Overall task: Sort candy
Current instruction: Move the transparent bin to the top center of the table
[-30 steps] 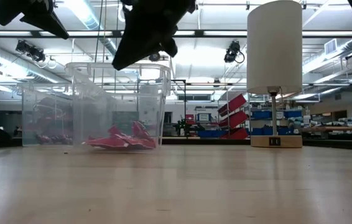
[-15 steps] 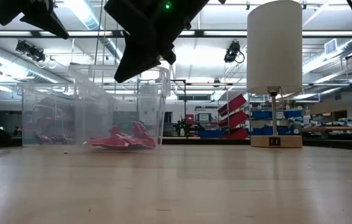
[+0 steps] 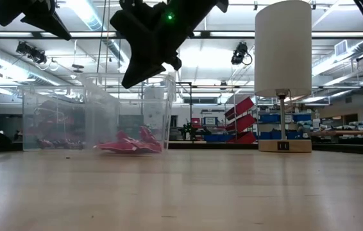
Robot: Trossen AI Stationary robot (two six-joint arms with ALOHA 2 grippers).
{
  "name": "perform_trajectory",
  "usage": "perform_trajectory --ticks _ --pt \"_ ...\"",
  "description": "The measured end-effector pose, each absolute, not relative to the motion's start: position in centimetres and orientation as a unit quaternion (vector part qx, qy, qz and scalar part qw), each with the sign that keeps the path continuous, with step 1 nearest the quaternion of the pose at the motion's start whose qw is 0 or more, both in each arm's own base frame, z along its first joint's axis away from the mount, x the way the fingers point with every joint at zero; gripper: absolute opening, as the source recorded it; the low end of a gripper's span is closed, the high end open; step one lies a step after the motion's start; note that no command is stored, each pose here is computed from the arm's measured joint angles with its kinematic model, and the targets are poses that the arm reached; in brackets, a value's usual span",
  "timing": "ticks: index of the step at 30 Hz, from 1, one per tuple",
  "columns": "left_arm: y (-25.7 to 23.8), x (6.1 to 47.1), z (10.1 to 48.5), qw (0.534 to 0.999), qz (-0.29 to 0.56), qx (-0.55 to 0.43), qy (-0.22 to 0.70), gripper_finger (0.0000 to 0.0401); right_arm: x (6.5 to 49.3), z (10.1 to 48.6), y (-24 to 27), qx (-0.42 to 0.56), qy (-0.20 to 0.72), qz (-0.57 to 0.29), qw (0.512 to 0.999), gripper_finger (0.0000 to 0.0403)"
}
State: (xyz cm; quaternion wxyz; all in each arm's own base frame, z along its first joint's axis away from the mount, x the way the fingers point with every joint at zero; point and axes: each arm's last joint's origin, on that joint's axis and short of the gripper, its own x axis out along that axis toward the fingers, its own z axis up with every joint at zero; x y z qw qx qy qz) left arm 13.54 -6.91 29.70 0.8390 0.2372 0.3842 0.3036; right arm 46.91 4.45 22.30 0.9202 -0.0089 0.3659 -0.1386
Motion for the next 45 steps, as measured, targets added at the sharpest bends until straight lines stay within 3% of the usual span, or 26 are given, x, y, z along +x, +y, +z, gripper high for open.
perform_trajectory --ticks 45 --pt "-6.9 13.6 29.7 0.84 0.303 0.236 0.383 0.0 47.5 22.8 -3.4 -0.035 0.346 -0.175 0.921 0.0"
